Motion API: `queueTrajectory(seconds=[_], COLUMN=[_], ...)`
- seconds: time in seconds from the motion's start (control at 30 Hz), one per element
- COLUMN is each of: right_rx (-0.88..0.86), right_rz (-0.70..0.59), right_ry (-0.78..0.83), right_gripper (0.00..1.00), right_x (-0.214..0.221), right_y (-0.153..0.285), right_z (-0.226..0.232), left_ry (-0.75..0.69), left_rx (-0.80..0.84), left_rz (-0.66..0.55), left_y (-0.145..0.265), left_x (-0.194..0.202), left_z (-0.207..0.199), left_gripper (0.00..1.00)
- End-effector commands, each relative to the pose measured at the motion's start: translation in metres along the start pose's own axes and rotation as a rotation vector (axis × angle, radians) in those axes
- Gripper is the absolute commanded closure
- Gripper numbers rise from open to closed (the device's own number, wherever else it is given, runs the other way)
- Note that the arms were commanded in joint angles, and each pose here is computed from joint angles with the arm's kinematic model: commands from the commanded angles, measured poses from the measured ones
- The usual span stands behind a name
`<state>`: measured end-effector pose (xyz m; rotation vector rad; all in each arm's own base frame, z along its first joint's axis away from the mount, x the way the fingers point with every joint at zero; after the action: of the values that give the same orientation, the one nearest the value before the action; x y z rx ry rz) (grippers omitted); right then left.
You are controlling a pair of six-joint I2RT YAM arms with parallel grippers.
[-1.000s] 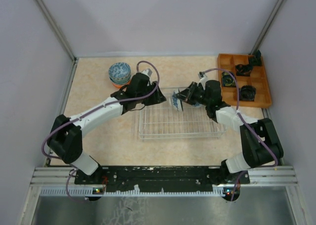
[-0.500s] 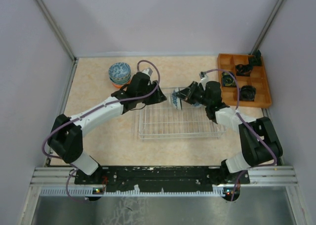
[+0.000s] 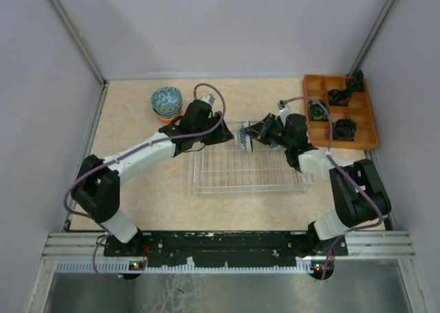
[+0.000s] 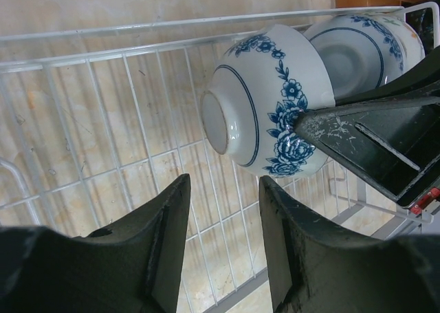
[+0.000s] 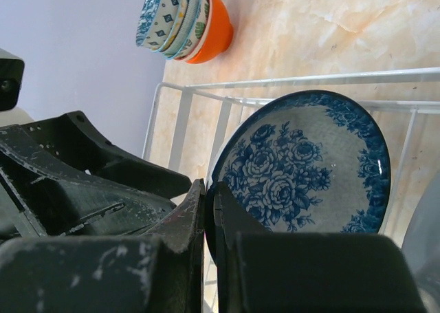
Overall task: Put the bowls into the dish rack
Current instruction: Turn the bowl upside down on the dish rack.
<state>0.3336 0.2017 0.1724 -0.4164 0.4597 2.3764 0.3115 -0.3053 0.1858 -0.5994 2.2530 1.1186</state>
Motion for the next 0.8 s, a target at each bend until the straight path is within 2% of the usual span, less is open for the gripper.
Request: queueTrajectory(seconds=[0.0,0.4,0.47,0.77], right_rx=[-0.067,-0.032,-0.016,0.014], right_rz=[-0.069,-0.076,-0.077,-0.082], right_ry=[0.043,0.040,0.047,0.055], right_gripper=[1.00,0.99,0.92,0.75], right_x=[-0.016,-0.012,-0.012,-0.011], right_y=[-0.003,-0.001,0.000,0.006], right_z=[0.012,0.002,0.000,-0.006], left_ry=[-0.012,-0.012,-0.013,-0.014], left_rx=[0.035,0.034,0.036,0.052], left_rz=[-0.027,-0.005,-0.008,-0.019], left_y=[-0.005,-0.022,-0.024,-0.028], left_x=[-0.010,-0.005,-0.006,-0.011], left_z=[-0.013,-0.014,-0.015,-0.022], left_gripper=[0.50,0.54,0.54,0.56])
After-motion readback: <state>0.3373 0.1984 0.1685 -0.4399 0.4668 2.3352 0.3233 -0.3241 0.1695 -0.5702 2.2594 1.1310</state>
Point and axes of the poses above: each gripper's point midway between its finger pads, its own y axis back along the fingers, its own z axis along the line the jaws close on, x = y × z, the point moved 4 cm from there along y, back along the fingers, and after that the axes turned 5 degrees about -y, right-handed, at the moved point
